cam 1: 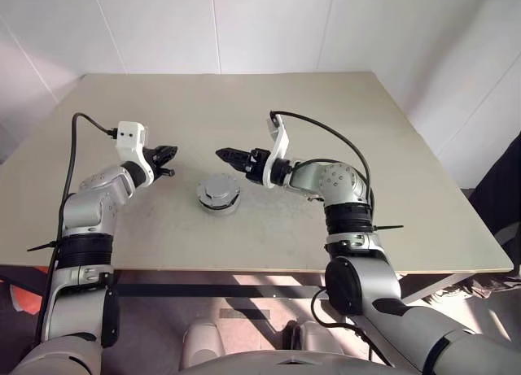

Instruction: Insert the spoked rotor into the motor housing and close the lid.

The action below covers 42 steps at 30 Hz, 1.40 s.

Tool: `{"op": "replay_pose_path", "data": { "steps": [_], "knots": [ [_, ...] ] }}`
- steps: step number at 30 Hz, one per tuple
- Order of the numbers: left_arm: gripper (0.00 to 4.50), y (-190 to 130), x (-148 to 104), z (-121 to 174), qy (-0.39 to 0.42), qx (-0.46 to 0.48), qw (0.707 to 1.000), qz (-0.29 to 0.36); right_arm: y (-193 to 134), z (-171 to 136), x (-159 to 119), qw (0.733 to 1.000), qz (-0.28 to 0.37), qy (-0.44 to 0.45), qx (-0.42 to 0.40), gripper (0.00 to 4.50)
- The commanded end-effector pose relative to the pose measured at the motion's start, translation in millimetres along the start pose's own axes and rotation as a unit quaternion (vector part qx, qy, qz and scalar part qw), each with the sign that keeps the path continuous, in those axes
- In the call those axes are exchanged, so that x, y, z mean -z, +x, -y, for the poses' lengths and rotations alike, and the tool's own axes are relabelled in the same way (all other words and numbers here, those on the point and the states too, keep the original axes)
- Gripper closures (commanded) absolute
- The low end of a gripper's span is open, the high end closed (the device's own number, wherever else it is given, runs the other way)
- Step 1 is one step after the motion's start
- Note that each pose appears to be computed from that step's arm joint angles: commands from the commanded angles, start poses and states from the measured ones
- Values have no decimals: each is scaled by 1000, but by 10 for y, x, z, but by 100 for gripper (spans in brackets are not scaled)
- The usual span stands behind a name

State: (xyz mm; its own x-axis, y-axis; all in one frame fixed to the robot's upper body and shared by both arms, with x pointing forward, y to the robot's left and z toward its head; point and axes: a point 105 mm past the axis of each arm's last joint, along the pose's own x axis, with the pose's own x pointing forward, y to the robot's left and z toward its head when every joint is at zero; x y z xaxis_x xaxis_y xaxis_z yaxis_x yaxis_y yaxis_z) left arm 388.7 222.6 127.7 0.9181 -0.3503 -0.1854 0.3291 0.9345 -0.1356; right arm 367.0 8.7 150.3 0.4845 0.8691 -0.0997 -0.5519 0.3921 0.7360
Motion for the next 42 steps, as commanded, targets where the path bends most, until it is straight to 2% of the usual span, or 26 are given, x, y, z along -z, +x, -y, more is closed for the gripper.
{"op": "replay_pose_path", "data": {
  "steps": [1, 4, 8, 13, 19, 23, 35, 42],
  "knots": [
    [372, -32, -73, 115, 20, 29, 999, 11, -97, -218, -241, 984, 40, -172, -28, 154],
    [372, -47, 21, 206, 52, 55, 997, -2, -144, -135, -280, 951, 35, -308, -3, 154],
    [372, -64, 62, 285, 90, 76, 993, -3, -168, -72, -281, 919, 22, -395, 1, 154],
    [372, -139, 93, 333, 99, 102, 990, -3, -93, -153, -26, 901, -14, -431, -45, 4],
    [372, -210, 117, 251, 98, 93, 991, -9, 90, -201, 333, 896, -64, -431, -82, 4],
    [372, -231, 118, 251, 97, 90, 991, -9, 232, -158, 461, 897, -81, -427, -81, 4],
    [372, -303, 162, 280, 87, 79, 993, -8, 414, 137, 356, 913, -78, -401, -15, 4],
    [372, -296, 138, 242, 88, 72, 994, -7, 434, 158, 464, 914, -87, -395, -16, 4]
  ]
}}
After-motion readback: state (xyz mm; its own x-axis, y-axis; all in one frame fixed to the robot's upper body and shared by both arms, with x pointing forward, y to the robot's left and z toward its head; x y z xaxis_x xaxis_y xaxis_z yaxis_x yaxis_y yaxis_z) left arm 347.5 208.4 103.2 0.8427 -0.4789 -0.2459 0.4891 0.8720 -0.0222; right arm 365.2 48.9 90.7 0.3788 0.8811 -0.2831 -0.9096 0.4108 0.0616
